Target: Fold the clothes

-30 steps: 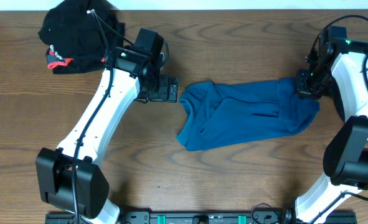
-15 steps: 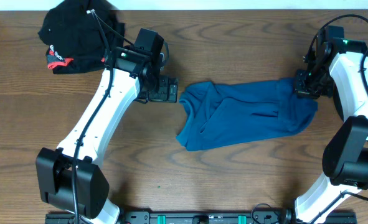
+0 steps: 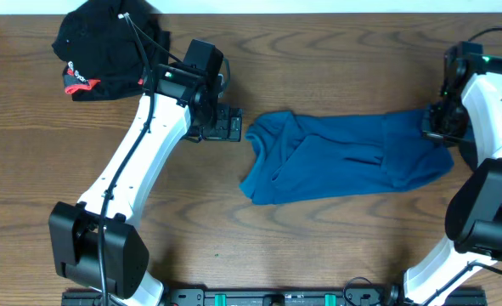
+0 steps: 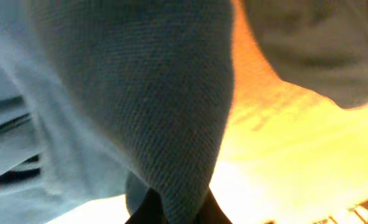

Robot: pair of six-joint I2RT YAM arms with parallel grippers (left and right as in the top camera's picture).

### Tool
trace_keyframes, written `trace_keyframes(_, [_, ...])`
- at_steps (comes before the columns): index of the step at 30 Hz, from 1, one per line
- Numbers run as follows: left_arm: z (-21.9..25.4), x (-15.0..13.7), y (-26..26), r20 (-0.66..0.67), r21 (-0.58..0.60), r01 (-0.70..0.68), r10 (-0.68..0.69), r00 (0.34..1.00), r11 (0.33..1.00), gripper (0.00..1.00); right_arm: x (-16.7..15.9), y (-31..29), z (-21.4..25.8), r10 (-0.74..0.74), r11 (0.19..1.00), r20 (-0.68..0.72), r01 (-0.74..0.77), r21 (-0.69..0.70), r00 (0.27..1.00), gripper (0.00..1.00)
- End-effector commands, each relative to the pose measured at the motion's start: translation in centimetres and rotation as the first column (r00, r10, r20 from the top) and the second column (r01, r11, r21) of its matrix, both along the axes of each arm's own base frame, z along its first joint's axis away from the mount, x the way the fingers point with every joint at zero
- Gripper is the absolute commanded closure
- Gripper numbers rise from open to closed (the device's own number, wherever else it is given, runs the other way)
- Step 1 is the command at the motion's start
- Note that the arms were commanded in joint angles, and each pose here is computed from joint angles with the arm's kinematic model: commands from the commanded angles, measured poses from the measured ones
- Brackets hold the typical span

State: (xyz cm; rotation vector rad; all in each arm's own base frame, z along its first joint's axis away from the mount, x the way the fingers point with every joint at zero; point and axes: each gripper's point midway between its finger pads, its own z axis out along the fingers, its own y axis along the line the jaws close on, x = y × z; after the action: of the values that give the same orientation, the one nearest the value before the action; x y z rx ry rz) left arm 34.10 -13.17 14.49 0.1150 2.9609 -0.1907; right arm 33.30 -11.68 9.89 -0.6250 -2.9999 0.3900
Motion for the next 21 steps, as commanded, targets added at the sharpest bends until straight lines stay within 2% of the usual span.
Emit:
trace_keyframes(1, [0.0, -0.1, 0.4, 0.001, 0.011, 0.003, -0.003, 1.000, 1.000, 0.02, -0.2, -1.9, 0.4, -0.048, 0.996, -0.005, 0.048, -0.074, 0.999, 0.70])
trace_keyframes(2, [0.0, -0.1, 0.4, 0.001, 0.011, 0.003, -0.003, 1.000, 1.000, 0.02, -0.2, -1.9, 0.5, -0.048, 0.996, -0.006, 0.048, -0.074, 0.999, 0.55])
trace_keyframes(3, [0.0, -0.1, 0.4, 0.001, 0.011, 0.003, -0.003, 1.000, 1.000, 0.02, -0.3, -1.9, 0.4, -0.048, 0.996, -0.008, 0.047, -0.073, 0.999, 0.46])
trace_keyframes(7, [0.0, -0.1, 0.4, 0.000, 0.011, 0.003, -0.003, 1.000, 1.000, 0.02, -0.5, -1.8, 0.5, -0.049, 0.996, -0.019, 0.048, -0.072, 0.999, 0.14])
trace_keyframes(8, [0.0, -0.1, 0.4, 0.000, 0.011, 0.003, -0.003, 1.000, 1.000, 0.02, -0.7, -1.8, 0.5, -0.053, 0.996, -0.024, 0.051, -0.071, 0.998, 0.10])
trace_keyframes(13, [0.0, -0.1, 0.4, 0.000, 0.011, 0.003, -0.003, 1.000, 1.000, 0.02, -0.8, -1.4, 0.4, -0.066, 0.996, -0.026, 0.064, -0.054, 0.997, 0.09])
trace_keyframes(16, [0.0, -0.1, 0.4, 0.000, 0.011, 0.003, -0.003, 1.000, 1.000, 0.02, -0.3, 0.2, 0.0, -0.045, 0.998, -0.008, 0.045, 0.036, 0.999, 0.10])
trace_keyframes(19, [0.0, -0.1, 0.4, 0.001, 0.011, 0.003, -0.003, 1.000, 1.000, 0.02, 0.7, 3.2, -0.4, 0.049, 0.982, 0.023, -0.053, 0.182, 0.999, 0.10])
trace_keyframes(21, [0.0, -0.1, 0.4, 0.001, 0.011, 0.003, -0.003, 1.000, 1.000, 0.02, 1.2, 4.6, -0.5, 0.082, 0.970, 0.042, -0.089, 0.226, 0.996, 0.10])
